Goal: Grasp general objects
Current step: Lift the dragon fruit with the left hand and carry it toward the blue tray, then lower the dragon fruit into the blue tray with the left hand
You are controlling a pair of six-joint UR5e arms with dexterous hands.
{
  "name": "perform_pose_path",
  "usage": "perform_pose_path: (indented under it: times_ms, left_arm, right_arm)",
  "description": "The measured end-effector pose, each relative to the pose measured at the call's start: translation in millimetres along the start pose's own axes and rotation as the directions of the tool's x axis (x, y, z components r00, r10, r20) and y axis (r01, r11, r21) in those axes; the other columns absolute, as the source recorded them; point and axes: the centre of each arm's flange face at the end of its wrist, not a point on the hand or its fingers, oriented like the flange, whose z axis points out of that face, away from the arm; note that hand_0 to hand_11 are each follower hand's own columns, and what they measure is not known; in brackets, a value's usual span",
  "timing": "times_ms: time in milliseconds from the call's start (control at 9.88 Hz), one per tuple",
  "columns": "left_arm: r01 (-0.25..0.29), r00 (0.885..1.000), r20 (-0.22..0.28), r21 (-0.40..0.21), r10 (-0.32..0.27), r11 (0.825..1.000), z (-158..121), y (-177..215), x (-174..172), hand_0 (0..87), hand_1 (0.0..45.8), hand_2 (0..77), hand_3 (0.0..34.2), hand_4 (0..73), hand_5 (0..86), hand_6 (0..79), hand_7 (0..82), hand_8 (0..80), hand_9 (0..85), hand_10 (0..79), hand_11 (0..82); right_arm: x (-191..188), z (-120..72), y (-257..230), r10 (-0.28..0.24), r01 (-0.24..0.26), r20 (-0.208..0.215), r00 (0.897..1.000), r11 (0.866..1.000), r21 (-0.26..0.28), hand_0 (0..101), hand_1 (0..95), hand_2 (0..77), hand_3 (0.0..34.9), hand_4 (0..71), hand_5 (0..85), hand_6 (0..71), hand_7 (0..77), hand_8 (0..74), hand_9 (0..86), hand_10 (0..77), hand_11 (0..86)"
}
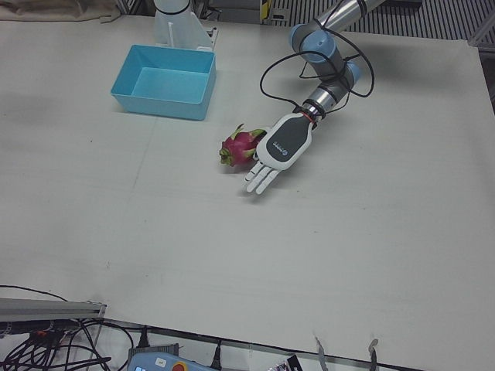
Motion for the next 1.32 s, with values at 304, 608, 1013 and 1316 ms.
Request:
perform_pose_path:
  times_ms: [304,608,1013,1316]
  left_arm:
    - [0.025,1.000,-0.005,-0.070,-0.025,0.997,15.6,14.2,36.8,50.6,0.0,45.8,0.0,69.3,57.3,1.1,18.5,1.1,1.1,0.5,1.1]
    - [0.068,0.997,-0.010,-0.172,-0.071,0.983,42.9,36.6,105.8,50.9,0.0,46.9,0.0,69.8,57.3,1.1,18.5,1.6,1.1,0.5,1.1]
    - [0.080,0.997,0.013,-0.310,-0.080,0.947,69.6,69.3,206.0,50.7,0.0,47.5,0.0,69.3,57.3,1.1,18.5,1.1,1.1,0.5,1.1]
    - [0.080,0.997,0.021,-0.410,-0.078,0.909,70.9,95.0,267.2,51.1,0.0,47.5,0.0,69.3,57.3,1.1,19.6,1.1,1.6,0.5,1.1]
  right_arm:
    - [0.2,0.0,0.4,-0.001,0.001,-0.001,1.000,1.000,-0.001,0,5.4,1.6,0.0,0.0,0.5,0.0,0.0,0.0,0.5,0.0,0.5]
    - [0.3,0.1,0.5,-0.002,0.002,-0.001,1.000,1.000,-0.001,0,5.4,1.6,0.0,0.0,0.5,0.0,0.0,0.0,0.5,0.0,0.5]
    - [0.4,0.1,1.2,-0.002,0.002,-0.001,1.000,1.000,-0.002,0,5.4,1.6,0.0,0.0,0.5,0.0,0.0,0.0,0.5,0.0,0.5]
    - [0.0,0.1,1.6,-0.001,0.001,0.000,1.000,1.000,-0.003,0,5.4,1.6,0.0,0.0,0.5,0.0,0.0,0.0,0.5,0.0,0.5]
